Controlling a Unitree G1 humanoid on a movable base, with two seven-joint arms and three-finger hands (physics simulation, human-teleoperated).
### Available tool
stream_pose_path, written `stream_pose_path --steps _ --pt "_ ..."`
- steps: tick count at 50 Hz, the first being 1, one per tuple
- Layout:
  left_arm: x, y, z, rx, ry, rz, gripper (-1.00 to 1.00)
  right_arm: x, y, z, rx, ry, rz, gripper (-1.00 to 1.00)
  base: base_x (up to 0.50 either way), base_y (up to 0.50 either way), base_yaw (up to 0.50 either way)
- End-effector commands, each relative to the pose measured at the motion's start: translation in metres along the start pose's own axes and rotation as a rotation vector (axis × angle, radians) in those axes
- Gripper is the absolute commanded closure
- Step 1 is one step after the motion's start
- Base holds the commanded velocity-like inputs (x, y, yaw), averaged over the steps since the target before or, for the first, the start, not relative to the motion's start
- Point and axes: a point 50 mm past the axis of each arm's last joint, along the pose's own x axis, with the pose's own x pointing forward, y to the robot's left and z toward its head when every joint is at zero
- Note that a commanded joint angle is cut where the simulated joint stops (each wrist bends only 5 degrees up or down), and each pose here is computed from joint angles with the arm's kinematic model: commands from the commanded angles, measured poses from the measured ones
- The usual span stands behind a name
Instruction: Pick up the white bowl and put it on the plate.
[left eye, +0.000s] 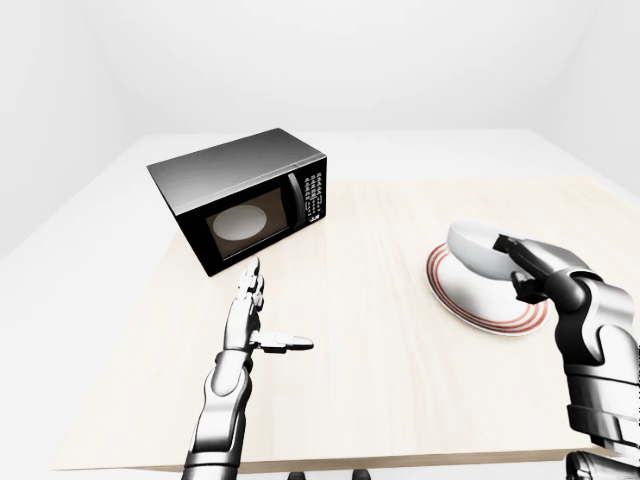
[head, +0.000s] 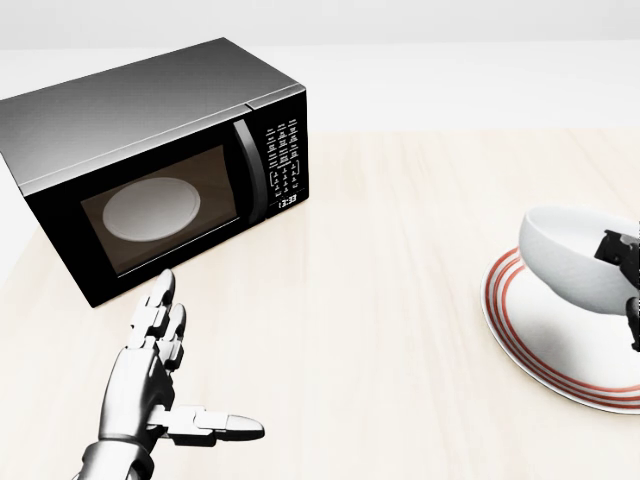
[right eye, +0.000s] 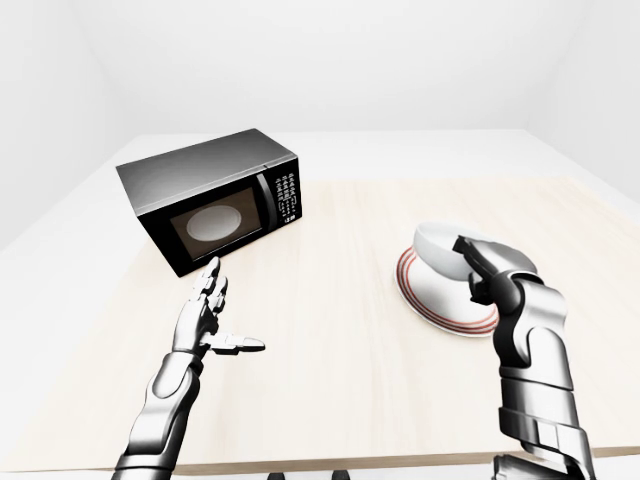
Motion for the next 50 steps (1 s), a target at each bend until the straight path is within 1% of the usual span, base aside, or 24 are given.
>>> stream_pose_path --steps 1,9,16,27,35,39,50 --pt "0.0 0.0 -0.001 0.0 0.001 -0.001 -1.0 0.011 -0.012 0.003 -0.067 0.043 -0.022 1.0 0.0 0.0 0.0" --pt "0.0 -0.001 0.001 0.001 0.001 -0.001 -1.0 0.016 -0.015 0.007 -0.074 0.04 -0.012 1.0 0.0 0.0 0.0" --pt "0.0 -0.001 0.001 0.001 0.002 -0.002 -1.0 0.02 -0.019 0.002 -0.072 0.058 -0.003 1.0 0.0 0.0 0.0" --pt "0.001 0.0 -0.002 0.001 0.002 -0.002 -1.0 0.032 -0.021 -0.01 -0.05 0.102 0.011 1.0 0.0 0.0 0.0" --pt "0.001 -0.001 -0.002 0.002 0.002 -0.003 -1.0 0.04 -0.013 -0.018 -0.027 0.128 0.026 1.0 0.0 0.0 0.0" --pt "0.001 -0.001 -0.001 0.002 0.003 -0.003 -1.0 0.042 -0.018 -0.015 -0.029 0.124 0.027 1.0 0.0 0.0 0.0" --pt "0.0 -0.001 -0.002 0.003 0.002 -0.004 -1.0 0.051 -0.019 -0.011 -0.027 0.13 0.036 1.0 0.0 0.0 0.0"
